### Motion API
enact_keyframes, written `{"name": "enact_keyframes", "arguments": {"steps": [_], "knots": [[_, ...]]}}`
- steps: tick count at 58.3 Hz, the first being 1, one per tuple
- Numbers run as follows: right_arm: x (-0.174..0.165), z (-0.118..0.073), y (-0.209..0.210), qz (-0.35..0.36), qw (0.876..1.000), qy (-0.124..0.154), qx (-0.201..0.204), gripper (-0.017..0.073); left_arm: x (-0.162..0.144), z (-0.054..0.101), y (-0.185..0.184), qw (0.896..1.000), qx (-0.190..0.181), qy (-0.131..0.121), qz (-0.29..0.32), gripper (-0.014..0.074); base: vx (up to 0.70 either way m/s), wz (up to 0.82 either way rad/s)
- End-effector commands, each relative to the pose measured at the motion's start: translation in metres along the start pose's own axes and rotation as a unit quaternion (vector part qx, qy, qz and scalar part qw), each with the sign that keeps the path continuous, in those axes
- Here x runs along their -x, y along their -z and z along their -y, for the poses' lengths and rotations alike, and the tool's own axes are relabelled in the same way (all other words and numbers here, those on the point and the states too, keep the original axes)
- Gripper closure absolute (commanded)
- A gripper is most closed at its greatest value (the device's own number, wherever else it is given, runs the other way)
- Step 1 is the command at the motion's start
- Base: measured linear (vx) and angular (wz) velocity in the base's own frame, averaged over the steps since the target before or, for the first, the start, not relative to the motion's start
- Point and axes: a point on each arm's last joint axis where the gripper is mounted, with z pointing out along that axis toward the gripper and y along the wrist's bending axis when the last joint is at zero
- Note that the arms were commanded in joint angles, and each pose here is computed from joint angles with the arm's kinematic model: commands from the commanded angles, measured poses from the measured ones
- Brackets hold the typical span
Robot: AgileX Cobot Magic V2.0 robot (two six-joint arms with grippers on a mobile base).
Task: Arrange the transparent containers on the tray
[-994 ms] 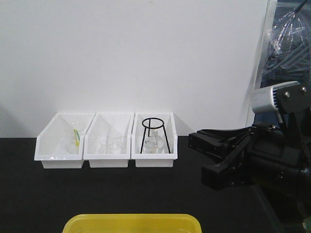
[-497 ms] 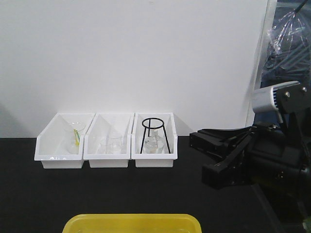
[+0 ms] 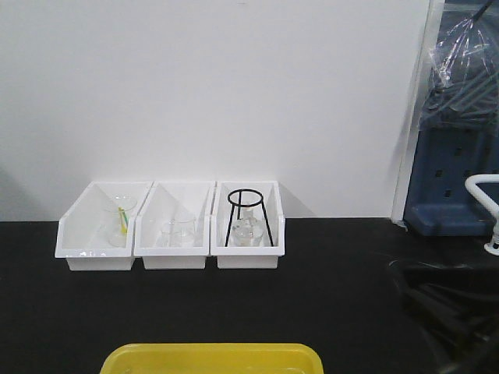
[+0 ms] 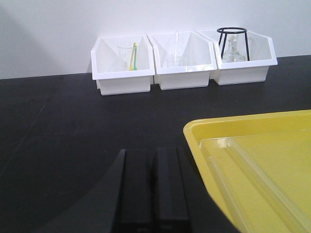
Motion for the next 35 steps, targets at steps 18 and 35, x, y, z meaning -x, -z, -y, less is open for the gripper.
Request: {"name": "enact_keyframes", "arguments": {"steps": [18,35], "knots": [[-0.087,0.032,0.081,0.090,0.982,0.011,-0.164,0.0572,-0.002,0.000,0.000,0.999,-0.006,0.007,0.033,0.0601,0.00,0.00],[-0.149,0.034,0.085,0.075,0.979,0.034,-0.188,0.0572,-0.003,0.000,0.000,0.999,-0.006,0.007,0.032,0.0601,0.00,0.00]]}}
